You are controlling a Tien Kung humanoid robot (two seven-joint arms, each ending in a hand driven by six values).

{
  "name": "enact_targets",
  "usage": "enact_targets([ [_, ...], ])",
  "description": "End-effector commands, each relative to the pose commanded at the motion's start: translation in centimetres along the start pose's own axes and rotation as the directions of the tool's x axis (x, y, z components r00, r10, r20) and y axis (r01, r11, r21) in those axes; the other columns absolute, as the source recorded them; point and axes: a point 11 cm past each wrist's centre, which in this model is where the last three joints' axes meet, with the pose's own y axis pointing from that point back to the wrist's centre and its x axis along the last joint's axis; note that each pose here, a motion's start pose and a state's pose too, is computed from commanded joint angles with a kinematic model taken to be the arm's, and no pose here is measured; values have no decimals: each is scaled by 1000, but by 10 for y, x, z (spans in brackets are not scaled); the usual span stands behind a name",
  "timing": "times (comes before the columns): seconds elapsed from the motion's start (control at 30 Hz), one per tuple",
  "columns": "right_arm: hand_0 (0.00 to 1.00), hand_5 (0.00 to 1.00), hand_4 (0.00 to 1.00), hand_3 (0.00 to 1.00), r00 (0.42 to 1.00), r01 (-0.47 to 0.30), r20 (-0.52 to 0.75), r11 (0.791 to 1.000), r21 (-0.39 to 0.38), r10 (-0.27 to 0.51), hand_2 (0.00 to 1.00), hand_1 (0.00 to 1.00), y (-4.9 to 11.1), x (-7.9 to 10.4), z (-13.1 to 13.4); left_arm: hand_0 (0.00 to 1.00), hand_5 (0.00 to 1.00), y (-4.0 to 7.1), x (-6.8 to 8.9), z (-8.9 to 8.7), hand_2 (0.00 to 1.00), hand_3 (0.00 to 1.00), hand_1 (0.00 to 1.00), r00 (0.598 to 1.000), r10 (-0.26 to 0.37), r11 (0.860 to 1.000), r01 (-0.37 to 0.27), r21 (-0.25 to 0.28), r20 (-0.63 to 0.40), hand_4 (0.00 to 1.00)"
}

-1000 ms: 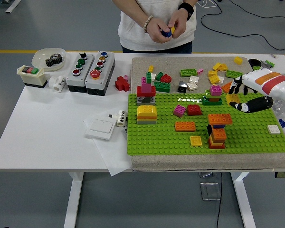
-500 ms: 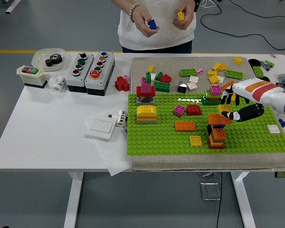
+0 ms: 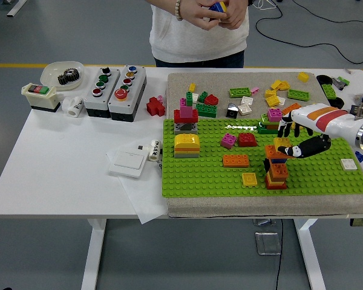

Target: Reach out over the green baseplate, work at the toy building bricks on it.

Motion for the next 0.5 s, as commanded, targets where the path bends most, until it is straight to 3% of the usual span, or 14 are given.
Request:
enact_targets([
  [0.5,317,431,751,587,1000,19,-1,1000,-13,-19,578,468,-3,-7,5,551,723,0,1,1,683,612,620,1000,5,1000,-5,-1,-3,648],
])
